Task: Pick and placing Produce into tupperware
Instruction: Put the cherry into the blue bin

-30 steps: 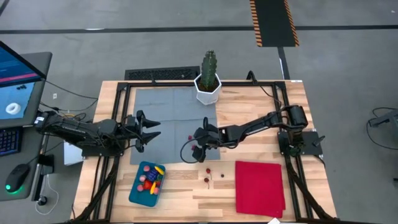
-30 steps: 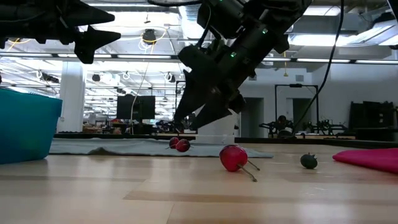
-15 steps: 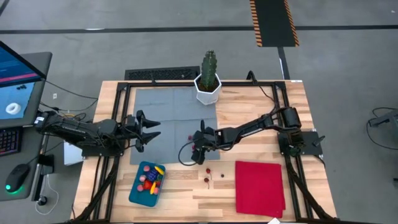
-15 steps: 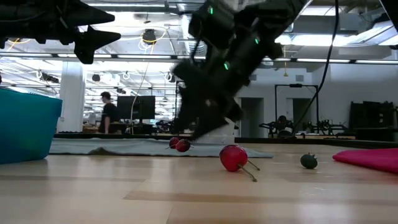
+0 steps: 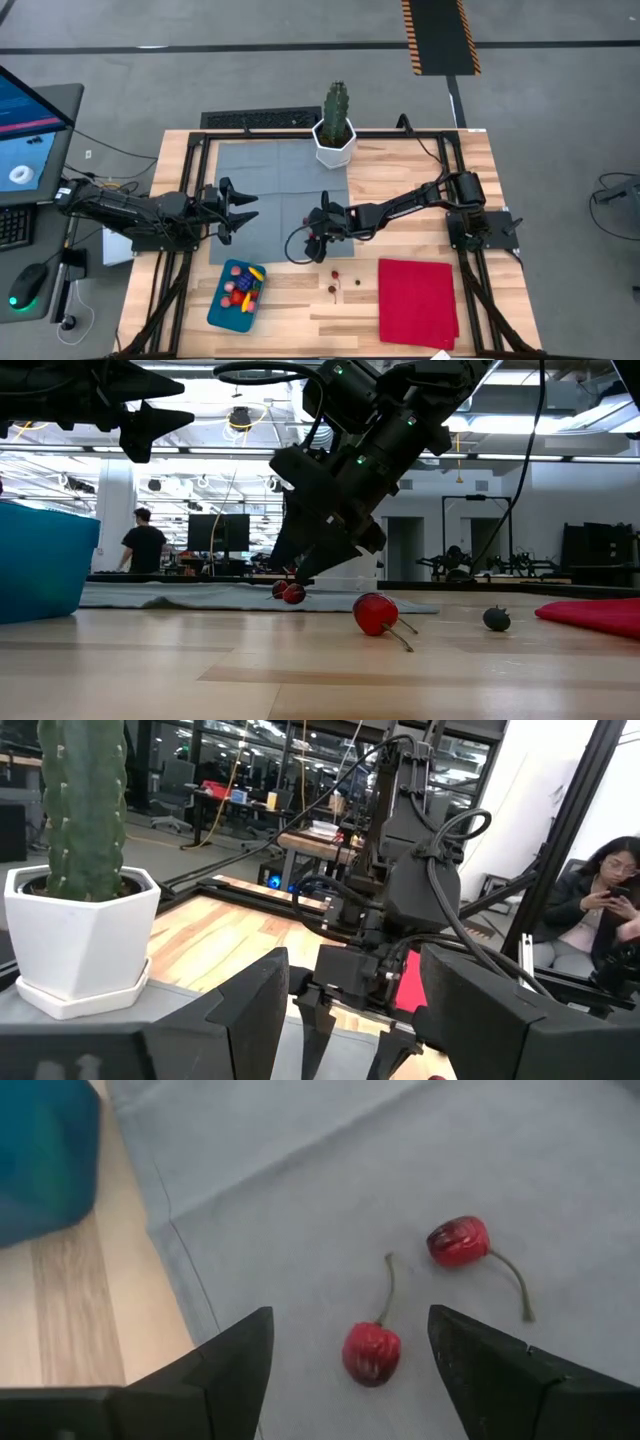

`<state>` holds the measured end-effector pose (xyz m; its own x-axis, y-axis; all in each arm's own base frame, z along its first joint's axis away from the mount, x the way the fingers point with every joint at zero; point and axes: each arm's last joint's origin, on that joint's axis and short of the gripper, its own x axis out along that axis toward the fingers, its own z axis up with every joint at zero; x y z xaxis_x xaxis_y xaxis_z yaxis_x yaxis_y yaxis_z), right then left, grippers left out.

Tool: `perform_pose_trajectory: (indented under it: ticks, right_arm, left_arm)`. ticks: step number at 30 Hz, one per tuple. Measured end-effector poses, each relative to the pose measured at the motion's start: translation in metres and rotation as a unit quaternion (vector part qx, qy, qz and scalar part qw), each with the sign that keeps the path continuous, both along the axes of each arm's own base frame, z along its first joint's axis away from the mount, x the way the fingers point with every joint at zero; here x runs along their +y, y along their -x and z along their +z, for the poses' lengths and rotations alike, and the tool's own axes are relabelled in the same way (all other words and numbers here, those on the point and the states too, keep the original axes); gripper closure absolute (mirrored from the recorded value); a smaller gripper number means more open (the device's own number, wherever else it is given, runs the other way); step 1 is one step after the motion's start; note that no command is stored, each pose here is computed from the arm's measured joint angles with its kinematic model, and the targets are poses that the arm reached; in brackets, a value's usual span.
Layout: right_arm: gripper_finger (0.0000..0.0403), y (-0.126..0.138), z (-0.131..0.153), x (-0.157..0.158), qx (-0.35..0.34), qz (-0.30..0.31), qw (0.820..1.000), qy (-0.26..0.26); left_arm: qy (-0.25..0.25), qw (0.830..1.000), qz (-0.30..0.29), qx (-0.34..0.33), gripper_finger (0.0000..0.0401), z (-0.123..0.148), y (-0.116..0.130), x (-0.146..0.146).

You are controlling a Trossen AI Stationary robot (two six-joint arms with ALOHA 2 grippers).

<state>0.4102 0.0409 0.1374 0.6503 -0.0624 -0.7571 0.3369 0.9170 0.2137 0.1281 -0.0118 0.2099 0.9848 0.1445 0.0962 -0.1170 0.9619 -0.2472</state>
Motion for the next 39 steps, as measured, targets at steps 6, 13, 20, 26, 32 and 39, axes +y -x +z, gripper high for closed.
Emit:
perform_pose_trajectory:
  ticks: [6,13,20,26,32,39]
  right_arm:
    - [0.0117,0.000,0.000,0.000,0.000,0.000,1.000,0.000]
    - [0.0117,0.001,-0.001,0.000,0.005,-0.006,1.000,-0.006]
    - [0.0117,0.001,-0.001,-0.003,0.008,-0.029,1.000,-0.008]
    - [0.0117,0.000,-0.021,-0.004,0.032,-0.047,0.998,-0.009]
    - [0.0117,-0.018,-0.034,0.004,0.040,-0.026,0.999,-0.009]
    - [0.0124,-0.024,-0.015,0.010,0.051,-0.004,0.999,-0.011]
  left_arm:
    - [0.000,1.000,0.000,-0.001,0.0184,0.000,0.000,0.000]
    - [0.000,1.000,0.000,-0.001,0.0184,0.000,0.000,0.000]
    - [0.000,1.000,0.000,-0.001,0.0184,0.000,0.000,0.000]
    - [0.000,1.000,0.000,-0.001,0.0184,0.000,0.000,0.000]
    - [0.001,1.000,-0.002,-0.004,0.0184,0.001,0.000,0.000]
    - [0.000,1.000,-0.002,0.002,0.0184,0.000,0.000,0.000]
